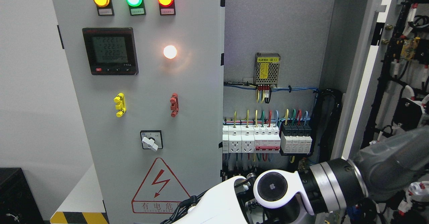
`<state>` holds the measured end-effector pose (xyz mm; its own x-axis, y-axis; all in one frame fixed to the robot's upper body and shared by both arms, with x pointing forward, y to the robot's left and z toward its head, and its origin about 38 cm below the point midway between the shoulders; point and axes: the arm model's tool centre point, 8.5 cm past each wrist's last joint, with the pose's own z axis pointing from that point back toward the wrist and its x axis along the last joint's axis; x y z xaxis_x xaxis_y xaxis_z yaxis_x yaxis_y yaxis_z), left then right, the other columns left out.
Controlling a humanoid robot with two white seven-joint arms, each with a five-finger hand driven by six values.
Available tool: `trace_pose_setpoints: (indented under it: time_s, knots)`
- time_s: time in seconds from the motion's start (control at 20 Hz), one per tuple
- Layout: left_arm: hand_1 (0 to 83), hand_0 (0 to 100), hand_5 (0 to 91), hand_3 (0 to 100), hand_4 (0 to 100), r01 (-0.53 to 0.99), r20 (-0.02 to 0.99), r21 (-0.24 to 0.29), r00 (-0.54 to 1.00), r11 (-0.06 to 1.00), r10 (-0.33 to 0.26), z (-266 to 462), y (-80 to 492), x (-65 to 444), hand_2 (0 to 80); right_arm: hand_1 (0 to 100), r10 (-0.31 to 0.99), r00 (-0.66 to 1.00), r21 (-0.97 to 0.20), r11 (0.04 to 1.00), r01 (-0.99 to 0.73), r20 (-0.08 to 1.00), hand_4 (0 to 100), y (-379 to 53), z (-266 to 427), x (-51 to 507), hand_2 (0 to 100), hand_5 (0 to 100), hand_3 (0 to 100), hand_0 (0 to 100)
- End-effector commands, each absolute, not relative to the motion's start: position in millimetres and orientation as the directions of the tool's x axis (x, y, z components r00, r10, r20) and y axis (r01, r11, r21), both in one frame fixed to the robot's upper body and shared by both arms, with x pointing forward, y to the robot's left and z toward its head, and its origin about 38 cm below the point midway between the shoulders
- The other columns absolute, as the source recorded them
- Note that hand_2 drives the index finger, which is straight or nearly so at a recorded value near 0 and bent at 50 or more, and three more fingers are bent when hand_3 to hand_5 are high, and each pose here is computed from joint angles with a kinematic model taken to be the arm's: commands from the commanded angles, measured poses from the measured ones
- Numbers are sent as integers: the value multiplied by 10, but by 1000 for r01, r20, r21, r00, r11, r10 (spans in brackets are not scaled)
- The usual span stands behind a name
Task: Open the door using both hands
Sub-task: 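Sweep the left hand along the door, swinging it fully open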
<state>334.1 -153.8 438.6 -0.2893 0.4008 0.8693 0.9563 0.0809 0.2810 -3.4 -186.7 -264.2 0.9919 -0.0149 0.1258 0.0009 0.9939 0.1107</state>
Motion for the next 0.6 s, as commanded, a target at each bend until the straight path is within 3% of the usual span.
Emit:
trace_pose_setpoints:
  time_s: [0.0, 0.55]
  knots:
    - [0, 0, 0, 0, 0, 952, 880, 293, -303, 85, 366, 4374, -1643, 3388, 0, 0, -2, 992, 114, 993, -13, 126, 0, -1854, -2642, -35, 0, 0, 0, 0]
    - [0, 0, 0, 0, 0, 951, 883, 299, -307, 79, 355, 4333, -1659, 3372, 0, 0, -2, 992, 114, 993, -13, 126, 0, -1854, -2642, -35, 0, 0, 0, 0]
